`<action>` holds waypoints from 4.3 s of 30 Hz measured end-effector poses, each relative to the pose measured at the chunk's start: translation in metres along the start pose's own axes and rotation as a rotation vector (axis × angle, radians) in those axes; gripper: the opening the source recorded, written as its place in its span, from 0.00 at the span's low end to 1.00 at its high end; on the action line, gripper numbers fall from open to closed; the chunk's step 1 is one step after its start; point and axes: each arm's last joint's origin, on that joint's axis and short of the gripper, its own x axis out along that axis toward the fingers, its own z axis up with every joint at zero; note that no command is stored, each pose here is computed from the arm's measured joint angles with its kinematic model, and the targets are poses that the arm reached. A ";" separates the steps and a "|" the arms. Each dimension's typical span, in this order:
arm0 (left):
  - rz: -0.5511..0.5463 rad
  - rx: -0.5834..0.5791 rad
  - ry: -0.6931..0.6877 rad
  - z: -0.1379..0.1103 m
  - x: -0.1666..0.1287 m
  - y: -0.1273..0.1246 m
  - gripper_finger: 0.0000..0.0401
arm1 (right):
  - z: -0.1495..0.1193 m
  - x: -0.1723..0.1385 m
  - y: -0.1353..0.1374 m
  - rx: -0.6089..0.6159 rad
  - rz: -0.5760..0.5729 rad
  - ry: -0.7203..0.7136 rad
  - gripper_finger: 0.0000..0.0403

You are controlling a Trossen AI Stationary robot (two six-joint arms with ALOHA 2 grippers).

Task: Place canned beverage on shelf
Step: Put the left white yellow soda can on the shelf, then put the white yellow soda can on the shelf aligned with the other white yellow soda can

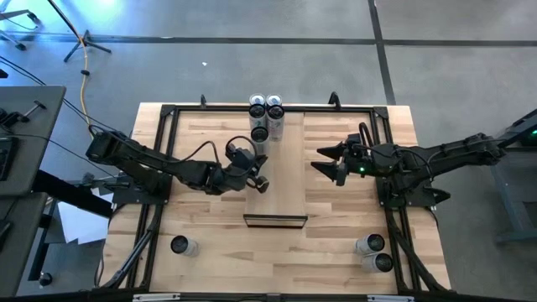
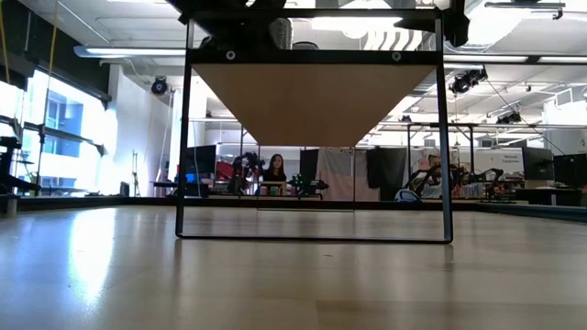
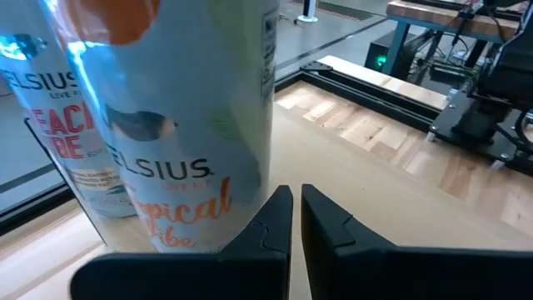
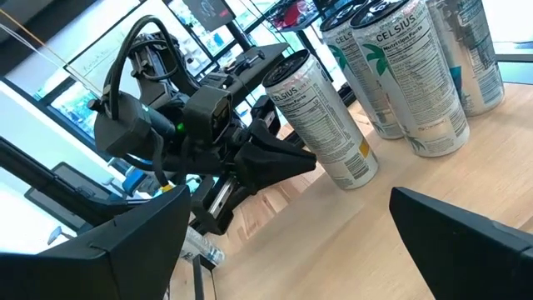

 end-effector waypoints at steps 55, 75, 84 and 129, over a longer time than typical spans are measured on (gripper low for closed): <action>0.171 0.069 -0.017 -0.001 0.007 0.013 0.00 | -0.003 0.000 -0.002 0.026 -0.022 0.027 0.98; -0.478 -0.077 -0.102 0.074 -0.100 0.038 0.00 | -0.004 0.000 -0.003 0.015 -0.019 0.038 0.98; -0.636 -0.103 -0.288 0.110 -0.148 0.089 0.00 | -0.002 0.000 -0.001 -0.105 -0.002 0.018 0.98; -0.547 -0.048 -0.243 0.105 -0.156 0.108 0.52 | 0.003 0.028 0.018 -0.109 0.093 -0.201 0.98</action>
